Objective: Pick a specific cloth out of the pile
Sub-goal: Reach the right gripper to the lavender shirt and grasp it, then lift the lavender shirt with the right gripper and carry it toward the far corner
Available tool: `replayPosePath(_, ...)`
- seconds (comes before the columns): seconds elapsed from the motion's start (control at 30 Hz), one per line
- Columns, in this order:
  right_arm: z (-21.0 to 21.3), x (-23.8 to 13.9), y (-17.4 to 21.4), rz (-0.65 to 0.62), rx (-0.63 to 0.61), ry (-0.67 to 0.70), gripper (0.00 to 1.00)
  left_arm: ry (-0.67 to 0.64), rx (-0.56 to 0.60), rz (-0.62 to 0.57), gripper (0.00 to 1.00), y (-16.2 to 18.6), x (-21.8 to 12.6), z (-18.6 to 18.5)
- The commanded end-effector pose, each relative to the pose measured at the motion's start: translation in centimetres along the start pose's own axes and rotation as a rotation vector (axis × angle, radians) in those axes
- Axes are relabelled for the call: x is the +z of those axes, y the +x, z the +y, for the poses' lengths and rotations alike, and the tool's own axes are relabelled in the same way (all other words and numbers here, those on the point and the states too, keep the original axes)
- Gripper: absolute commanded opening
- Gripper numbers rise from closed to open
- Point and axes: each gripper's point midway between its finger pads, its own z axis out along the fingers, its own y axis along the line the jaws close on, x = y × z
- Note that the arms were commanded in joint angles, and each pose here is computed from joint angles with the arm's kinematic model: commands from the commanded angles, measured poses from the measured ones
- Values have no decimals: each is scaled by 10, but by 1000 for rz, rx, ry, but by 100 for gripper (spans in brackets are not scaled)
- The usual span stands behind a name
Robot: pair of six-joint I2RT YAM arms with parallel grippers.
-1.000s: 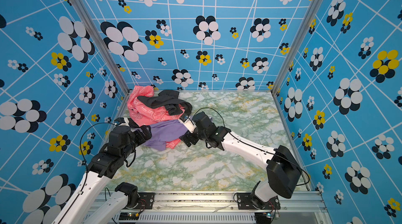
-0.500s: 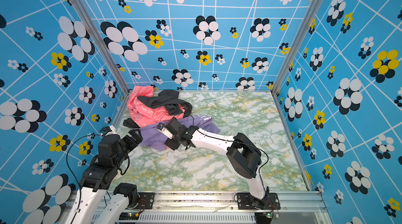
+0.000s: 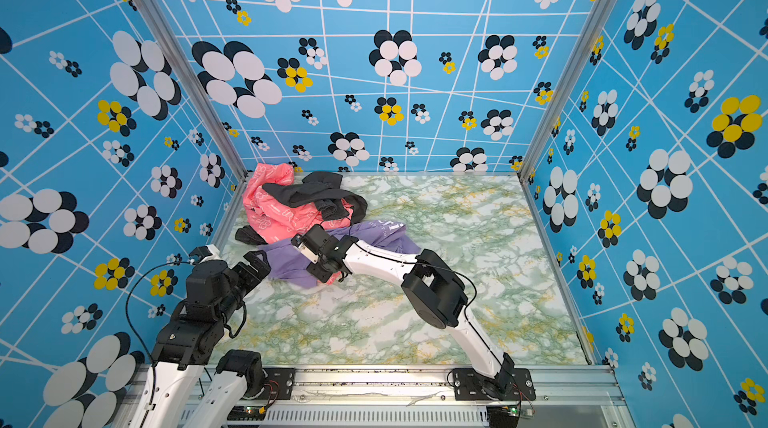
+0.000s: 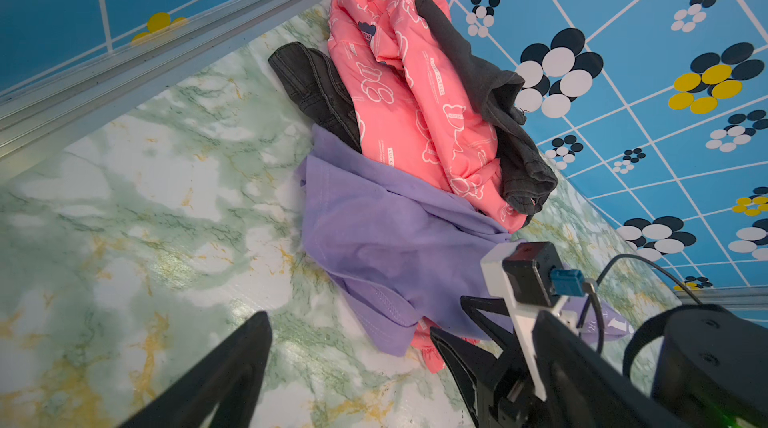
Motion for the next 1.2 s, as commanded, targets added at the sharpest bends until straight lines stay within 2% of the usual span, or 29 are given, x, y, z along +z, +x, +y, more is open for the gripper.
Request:
replayPosePath(0.0, 5, 7, 3, 35, 29, -23, 44, -5, -13, 13, 99, 5, 2, 5)
replayPosePath(0.13, -2, 10, 1, 43, 33, 20, 27, 7, -29, 16, 99, 5, 1, 4)
replayPosePath(0.27, -12, 1, -12, -3, 46, 62, 8, 30, -47, 9, 99, 4, 0, 0)
replayPosePath(0.37, -21, -16, -30, -72, 61, 85, 0, 38, -58, 11, 99, 4, 0, -1)
replayPosePath(0.5, -35, -46, -55, -181, 96, 104, 0, 73, -79, 15, 99, 4, 0, -8)
replayPosePath(0.67, -70, -116, -90, -387, 212, 121, 0, 105, -85, 10, 99, 0, -3, -15)
replayPosePath(0.87, -127, -205, -108, -617, 355, 171, 0, 114, -88, 6, 99, 0, -5, -16)
replayPosePath(1.0, -173, -267, -102, -740, 435, 257, 0, 119, -88, 4, 99, -1, -6, -17)
replayPosePath(1.17, -249, -330, -52, -868, 652, 401, 0, 120, -90, 7, 99, 0, -5, -16)
